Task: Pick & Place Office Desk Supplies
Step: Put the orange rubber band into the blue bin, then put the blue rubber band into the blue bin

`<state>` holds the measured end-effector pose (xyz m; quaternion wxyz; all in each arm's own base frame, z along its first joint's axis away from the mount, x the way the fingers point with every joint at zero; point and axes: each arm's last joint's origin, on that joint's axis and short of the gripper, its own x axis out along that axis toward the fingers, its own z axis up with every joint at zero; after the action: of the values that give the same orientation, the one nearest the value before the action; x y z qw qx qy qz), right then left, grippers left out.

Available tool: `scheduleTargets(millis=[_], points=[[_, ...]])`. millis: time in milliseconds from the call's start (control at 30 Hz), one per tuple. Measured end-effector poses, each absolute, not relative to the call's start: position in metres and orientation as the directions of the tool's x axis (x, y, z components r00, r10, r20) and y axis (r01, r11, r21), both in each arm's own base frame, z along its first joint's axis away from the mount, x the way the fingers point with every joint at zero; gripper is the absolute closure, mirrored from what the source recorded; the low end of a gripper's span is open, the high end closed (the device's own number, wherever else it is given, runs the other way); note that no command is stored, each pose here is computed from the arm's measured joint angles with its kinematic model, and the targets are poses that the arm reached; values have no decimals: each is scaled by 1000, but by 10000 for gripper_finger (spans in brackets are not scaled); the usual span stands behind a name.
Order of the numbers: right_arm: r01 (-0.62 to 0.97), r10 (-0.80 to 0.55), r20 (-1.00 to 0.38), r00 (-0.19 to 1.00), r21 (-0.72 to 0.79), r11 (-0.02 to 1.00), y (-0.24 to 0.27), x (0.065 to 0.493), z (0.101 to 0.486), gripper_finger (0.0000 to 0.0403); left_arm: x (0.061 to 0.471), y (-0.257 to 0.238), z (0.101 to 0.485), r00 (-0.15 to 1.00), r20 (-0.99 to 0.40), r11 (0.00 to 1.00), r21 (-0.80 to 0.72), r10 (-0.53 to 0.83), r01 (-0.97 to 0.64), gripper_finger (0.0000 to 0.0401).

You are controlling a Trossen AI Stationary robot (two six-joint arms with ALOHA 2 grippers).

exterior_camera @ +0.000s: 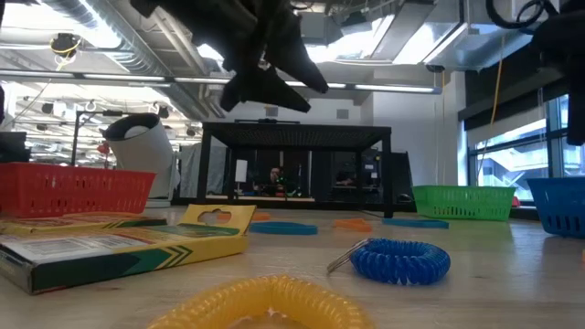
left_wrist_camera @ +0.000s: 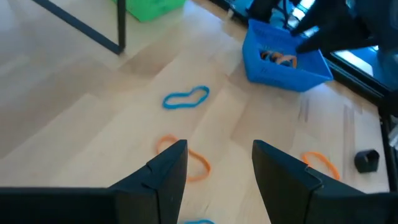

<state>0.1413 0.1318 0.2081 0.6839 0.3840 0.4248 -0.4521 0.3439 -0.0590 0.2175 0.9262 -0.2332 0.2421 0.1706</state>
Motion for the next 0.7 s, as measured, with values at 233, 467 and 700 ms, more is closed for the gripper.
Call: scheduleTargets(millis=[233,467,700], points=[[930,-298,-913,279,180,319,132,143,217,151,348,-59,214,835,-522,835,-373,172,-406,226],[736,-196,-888,415,201,646,143,155,251,151,349,-63,212,836,-544,847,-410,70,-338,226],[515,-58,-855,515,255,819,159,169,253,151,335,-83,180,671,-741,926,-241,18,-291,226]])
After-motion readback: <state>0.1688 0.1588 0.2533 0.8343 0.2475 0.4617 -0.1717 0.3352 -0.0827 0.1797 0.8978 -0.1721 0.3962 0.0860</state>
